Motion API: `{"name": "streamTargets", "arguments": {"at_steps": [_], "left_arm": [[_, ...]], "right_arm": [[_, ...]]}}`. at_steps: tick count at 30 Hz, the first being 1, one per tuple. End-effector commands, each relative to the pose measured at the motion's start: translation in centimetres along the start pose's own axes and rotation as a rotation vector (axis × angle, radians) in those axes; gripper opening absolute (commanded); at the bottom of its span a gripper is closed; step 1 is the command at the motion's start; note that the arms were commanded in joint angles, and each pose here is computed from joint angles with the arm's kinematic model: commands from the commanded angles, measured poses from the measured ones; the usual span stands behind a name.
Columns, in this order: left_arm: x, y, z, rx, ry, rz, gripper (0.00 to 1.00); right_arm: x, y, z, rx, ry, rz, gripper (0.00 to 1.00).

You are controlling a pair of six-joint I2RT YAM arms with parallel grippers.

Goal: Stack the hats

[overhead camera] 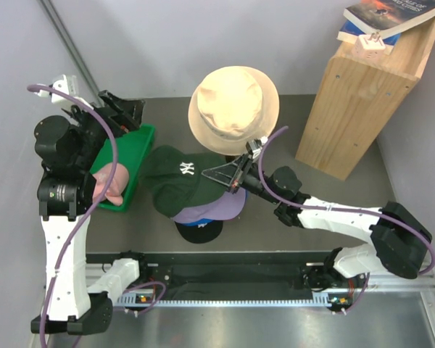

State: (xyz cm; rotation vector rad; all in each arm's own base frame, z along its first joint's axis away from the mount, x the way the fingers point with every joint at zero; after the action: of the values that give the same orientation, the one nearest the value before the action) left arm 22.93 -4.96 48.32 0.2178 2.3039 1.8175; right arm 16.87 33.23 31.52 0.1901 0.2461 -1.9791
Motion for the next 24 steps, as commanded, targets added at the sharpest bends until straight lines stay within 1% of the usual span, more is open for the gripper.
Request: {"name": "streamTargets", "arguments": {"at_steps": [1,5,13,18,24], "left_arm": [[0.0,0.8,-0.3,-0.028,-0.024,-0.028,0.99],[0.0,0.5,-0.4,-0.038,-0.032,-0.016,0.99],[0.0,-0.3,-0.1,-0.053,-0.025,0.017,0.99],[0.1,-1.4,0.3,-0.062,-0.012,0.059,0.99],[0.1,-2.6,0.7,-0.054,0.000,0.091,0.99]], "right_arm": [[1.5,-0.2,0.5,0.081,0.097,-0.025,0.00],[2.6,0.4,-1.0,0.104,0.056,-0.059,0.00],[4.2,1.5,-3.6,0.109,0.046,-0.121,0.00],[5.6,2.3,-5.6,0.096,0.002,-0.167,0.00],[6.8,3.0,-7.6,0.137,-0.084,-0.200,0.00]]}}
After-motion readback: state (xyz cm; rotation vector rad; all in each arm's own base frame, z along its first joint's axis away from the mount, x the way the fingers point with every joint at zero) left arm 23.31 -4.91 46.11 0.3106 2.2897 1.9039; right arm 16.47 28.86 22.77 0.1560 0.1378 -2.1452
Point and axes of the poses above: each gripper's point midway between its finger pads, its own x axis back along the fingers, its own z axis along the line the jaws close on, y = z × x, the point moved 6 cm from there along x, back along the fingers, and after that the axes turned 14 degrees about -x, right-handed, at the moved point
